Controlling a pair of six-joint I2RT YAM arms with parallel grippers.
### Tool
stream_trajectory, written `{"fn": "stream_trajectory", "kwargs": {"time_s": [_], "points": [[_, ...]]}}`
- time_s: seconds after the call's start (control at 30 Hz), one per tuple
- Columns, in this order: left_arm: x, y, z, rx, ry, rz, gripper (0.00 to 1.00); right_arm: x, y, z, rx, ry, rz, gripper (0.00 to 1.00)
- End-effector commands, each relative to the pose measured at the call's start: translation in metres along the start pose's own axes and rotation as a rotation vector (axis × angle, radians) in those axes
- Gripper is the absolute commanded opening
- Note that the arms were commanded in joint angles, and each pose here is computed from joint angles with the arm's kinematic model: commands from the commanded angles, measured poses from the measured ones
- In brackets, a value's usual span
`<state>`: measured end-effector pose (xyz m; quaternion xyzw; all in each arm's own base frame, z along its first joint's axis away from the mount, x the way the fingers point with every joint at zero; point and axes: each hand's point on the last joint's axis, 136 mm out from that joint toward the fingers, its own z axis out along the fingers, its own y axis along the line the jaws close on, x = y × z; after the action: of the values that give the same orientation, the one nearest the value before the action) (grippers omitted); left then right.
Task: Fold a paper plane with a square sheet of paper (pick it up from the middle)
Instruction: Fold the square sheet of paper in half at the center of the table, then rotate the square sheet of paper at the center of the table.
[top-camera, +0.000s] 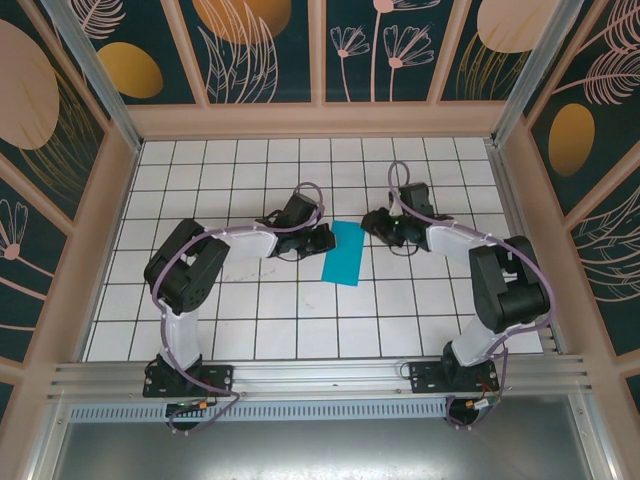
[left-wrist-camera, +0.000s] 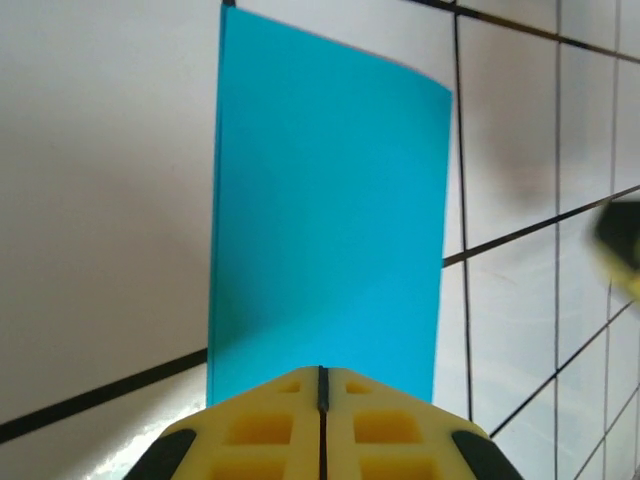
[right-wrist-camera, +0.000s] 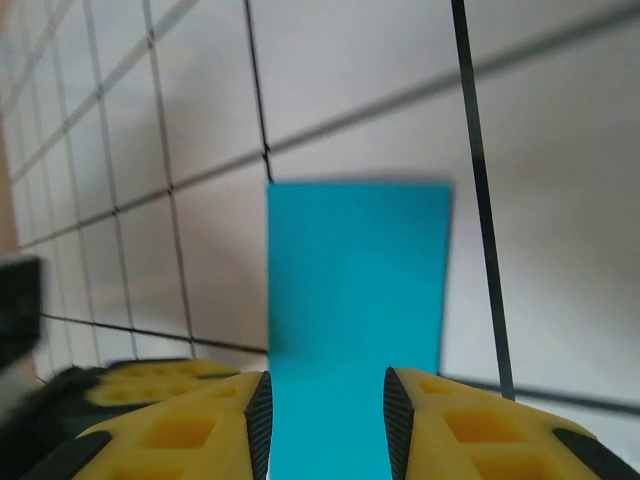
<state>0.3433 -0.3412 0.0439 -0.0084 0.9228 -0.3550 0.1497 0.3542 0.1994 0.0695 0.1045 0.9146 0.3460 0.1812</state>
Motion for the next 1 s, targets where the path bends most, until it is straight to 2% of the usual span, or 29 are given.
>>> {"fn": "stream_trajectory", "kwargs": {"time_s": [0.0, 0.07, 0.37, 0.43, 0.77, 0.87, 0.97], "points": [[-0.010, -0.006, -0.019, -0.012, -0.081, 0.014, 0.08, 0.014, -0.006, 0.009, 0.032, 0.023, 0.011, 0.36], [-0.014, 0.000, -0.027, -0.043, -0.127, 0.006, 0.09, 0.017, -0.010, 0.014, 0.046, 0.037, 0.022, 0.33], [-0.022, 0.005, -0.048, -0.075, -0.225, -0.005, 0.10, 0.020, -0.013, 0.037, 0.048, 0.086, 0.018, 0.31], [-0.015, 0.016, -0.048, -0.101, -0.218, -0.014, 0.10, 0.022, -0.012, 0.041, 0.043, 0.094, 0.015, 0.31], [-0.012, 0.024, -0.051, -0.124, -0.234, -0.026, 0.11, 0.027, -0.003, 0.049, 0.017, 0.152, -0.049, 0.27], [-0.012, 0.024, -0.050, -0.122, -0.231, -0.027, 0.11, 0.023, 0.001, 0.045, 0.017, 0.138, -0.062, 0.27], [-0.011, 0.021, -0.051, -0.099, -0.229, -0.030, 0.11, 0.015, 0.000, 0.035, 0.053, 0.098, -0.072, 0.31]]}}
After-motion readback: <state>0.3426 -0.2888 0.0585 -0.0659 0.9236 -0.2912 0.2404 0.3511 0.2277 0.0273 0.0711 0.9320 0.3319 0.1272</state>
